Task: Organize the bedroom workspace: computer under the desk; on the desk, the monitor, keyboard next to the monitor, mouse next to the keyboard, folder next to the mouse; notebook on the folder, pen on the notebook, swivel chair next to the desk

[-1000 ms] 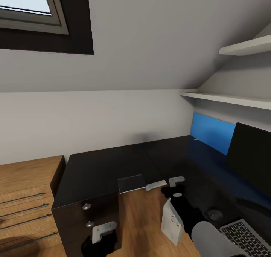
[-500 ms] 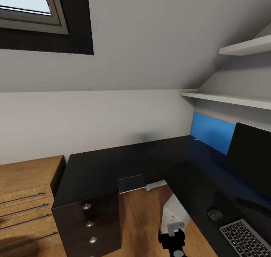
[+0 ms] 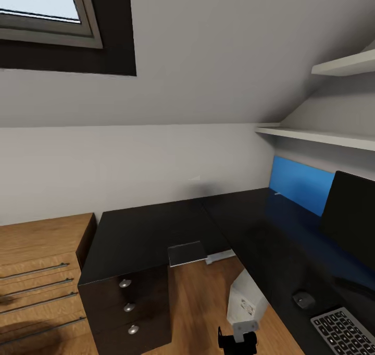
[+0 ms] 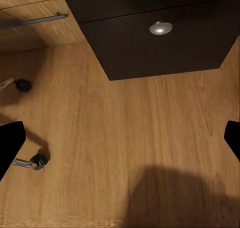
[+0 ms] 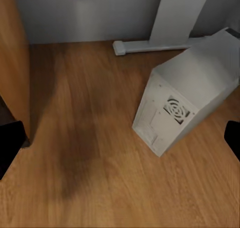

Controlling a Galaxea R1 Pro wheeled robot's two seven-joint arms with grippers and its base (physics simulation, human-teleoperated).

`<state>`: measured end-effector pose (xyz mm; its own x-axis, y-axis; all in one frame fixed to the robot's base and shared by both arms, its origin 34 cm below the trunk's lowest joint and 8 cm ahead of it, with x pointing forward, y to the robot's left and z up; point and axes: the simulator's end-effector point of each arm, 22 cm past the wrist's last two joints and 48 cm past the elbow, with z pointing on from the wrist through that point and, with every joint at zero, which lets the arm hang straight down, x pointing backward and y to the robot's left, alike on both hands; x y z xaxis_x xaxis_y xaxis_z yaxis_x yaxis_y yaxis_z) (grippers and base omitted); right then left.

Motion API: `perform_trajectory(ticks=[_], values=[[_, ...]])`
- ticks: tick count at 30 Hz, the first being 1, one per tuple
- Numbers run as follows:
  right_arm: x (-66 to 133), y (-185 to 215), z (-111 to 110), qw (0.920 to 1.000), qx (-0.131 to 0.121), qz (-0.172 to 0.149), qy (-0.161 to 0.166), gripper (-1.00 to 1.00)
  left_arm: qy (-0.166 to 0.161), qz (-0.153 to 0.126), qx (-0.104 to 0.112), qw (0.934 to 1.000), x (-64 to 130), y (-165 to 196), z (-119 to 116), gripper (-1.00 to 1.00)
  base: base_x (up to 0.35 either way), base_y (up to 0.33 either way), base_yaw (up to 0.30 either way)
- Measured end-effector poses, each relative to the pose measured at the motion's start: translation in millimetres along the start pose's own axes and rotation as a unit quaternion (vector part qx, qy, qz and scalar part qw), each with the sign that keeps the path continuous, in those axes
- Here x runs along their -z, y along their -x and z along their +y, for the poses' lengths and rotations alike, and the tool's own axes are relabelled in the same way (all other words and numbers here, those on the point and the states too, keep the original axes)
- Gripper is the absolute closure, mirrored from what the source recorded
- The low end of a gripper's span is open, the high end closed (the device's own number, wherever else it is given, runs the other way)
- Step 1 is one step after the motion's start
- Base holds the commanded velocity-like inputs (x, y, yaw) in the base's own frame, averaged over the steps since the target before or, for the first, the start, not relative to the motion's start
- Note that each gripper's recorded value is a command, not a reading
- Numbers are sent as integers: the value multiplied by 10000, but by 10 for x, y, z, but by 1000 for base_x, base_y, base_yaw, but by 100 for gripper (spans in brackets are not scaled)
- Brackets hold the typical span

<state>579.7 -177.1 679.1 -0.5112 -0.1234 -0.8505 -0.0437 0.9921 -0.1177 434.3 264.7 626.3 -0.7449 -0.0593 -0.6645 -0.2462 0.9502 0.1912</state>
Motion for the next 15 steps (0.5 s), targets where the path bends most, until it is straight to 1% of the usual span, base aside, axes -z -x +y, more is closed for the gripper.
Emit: perform_trajectory(ticks=[9,15], values=[[-4,26,-35,10000,-16,-67,-24,-100,29,58,-21,10000,0,-61,0,-100,0,0,277],[-4,27,-37,10000,-17,-69,-26,-100,75,189,-88,9998,9,-204,-16,-100,-1,0,279]])
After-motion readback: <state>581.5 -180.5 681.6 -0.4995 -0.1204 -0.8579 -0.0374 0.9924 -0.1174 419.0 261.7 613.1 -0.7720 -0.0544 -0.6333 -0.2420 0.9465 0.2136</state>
